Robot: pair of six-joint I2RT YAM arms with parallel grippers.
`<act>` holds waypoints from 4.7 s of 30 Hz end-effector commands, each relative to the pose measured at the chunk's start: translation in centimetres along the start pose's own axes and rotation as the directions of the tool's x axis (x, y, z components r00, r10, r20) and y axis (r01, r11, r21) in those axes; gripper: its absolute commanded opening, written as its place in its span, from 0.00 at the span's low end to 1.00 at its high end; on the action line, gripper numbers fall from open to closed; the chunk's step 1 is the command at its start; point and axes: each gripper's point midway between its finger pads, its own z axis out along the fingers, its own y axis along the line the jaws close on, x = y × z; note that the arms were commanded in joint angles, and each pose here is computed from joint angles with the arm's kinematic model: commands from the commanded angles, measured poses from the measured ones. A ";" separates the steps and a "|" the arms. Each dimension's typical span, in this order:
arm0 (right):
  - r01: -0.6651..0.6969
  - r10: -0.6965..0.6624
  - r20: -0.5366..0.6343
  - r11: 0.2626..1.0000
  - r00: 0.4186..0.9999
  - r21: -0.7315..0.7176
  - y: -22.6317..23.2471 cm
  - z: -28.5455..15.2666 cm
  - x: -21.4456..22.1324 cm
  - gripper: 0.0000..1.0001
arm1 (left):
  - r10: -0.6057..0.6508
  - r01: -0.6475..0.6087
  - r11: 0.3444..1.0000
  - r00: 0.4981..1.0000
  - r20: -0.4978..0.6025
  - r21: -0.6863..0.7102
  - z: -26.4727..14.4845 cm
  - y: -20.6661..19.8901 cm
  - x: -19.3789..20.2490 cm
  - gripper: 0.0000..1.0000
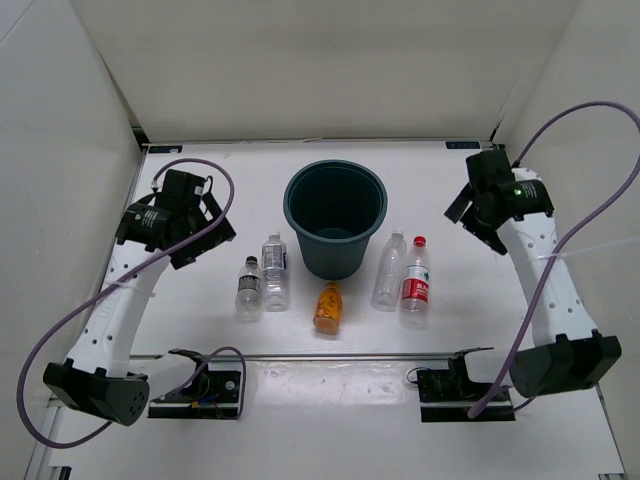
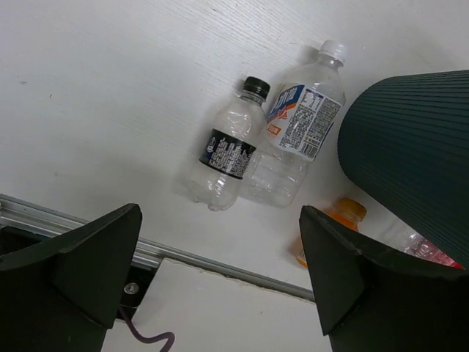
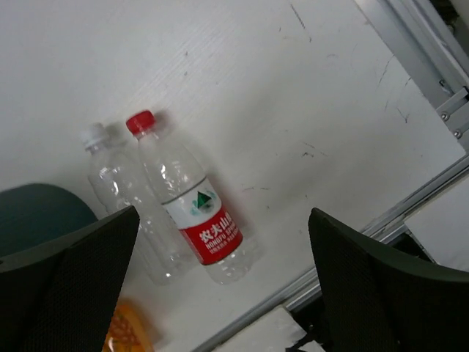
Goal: Put the plastic bottles in the bin
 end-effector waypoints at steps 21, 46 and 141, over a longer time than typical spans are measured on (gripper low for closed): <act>0.099 -0.223 -0.486 0.959 0.845 -0.266 6.4 9.2 12.0 1.00 | -0.009 -0.006 0.995 0.989 -0.149 -0.099 3.6 0.2 -0.2 1.00; -0.082 0.004 -0.233 0.942 0.972 -0.326 6.4 -3.3 -0.7 0.36 | -0.115 0.093 0.987 0.977 -0.180 -0.128 7.2 -0.2 -2.6 1.00; -0.145 -0.140 -0.552 0.886 0.822 -0.441 10.5 3.7 10.5 1.00 | -0.006 -0.246 0.834 0.891 0.454 0.494 -9.7 -21.3 -11.9 1.00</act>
